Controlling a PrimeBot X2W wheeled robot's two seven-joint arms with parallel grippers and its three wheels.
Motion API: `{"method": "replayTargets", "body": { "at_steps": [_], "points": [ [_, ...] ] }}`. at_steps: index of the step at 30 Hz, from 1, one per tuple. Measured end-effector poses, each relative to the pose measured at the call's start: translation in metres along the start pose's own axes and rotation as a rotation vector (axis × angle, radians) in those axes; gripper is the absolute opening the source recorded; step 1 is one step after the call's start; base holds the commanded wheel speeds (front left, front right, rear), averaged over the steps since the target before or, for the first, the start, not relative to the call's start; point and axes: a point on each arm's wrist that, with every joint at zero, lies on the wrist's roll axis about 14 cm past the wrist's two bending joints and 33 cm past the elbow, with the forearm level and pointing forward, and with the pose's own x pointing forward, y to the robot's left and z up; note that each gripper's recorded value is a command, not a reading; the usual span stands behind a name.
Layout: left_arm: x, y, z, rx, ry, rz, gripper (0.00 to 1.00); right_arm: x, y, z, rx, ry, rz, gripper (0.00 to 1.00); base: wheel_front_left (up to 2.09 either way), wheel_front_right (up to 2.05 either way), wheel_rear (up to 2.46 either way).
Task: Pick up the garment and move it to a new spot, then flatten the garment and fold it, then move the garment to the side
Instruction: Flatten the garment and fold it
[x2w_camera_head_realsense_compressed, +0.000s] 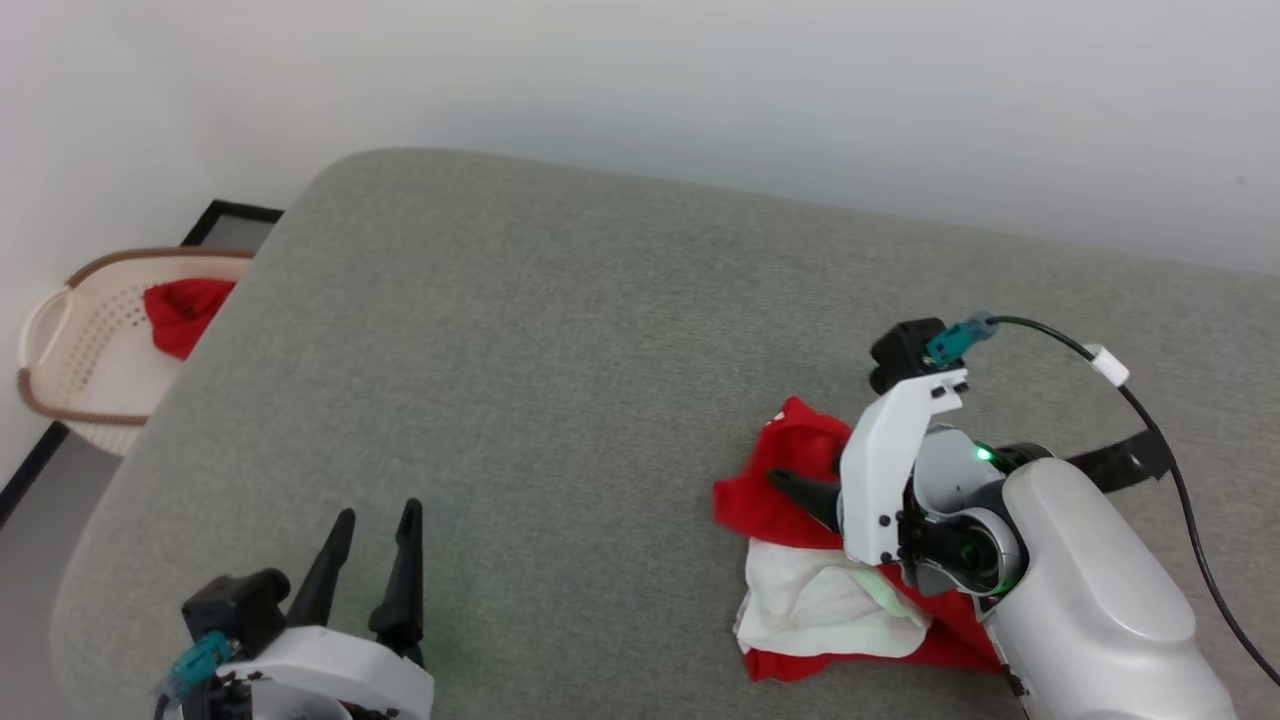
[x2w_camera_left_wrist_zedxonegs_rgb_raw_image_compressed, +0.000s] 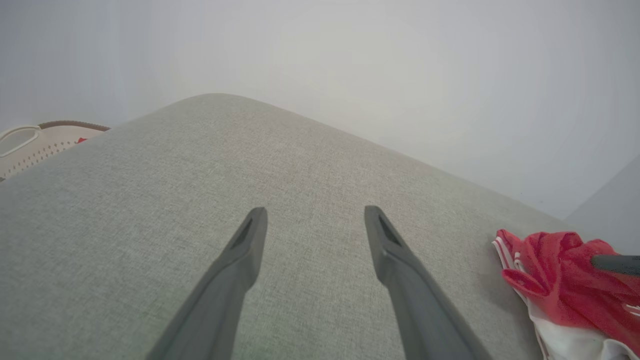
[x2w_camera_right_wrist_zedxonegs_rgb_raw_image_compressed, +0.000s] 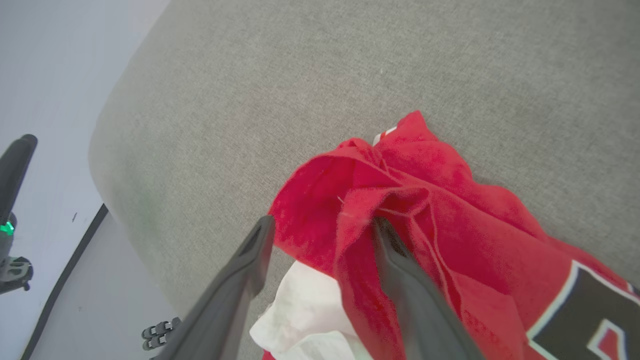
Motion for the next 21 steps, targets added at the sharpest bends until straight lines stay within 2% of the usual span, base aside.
{"method": "replayTargets", "body": {
  "at_steps": [10,21],
  "points": [
    [0.003,-0.012,-0.005,0.004,0.008,-0.043,1.00,-0.043,0.017,0.029,-0.081,-0.133,0.038,1.00,0.00,0.00,0.00],
    [0.013,-0.044,-0.003,0.048,-0.005,-0.149,1.00,-0.120,-0.035,0.035,-0.103,-0.350,-0.124,1.00,0.00,0.00,0.00]
  ]
}}
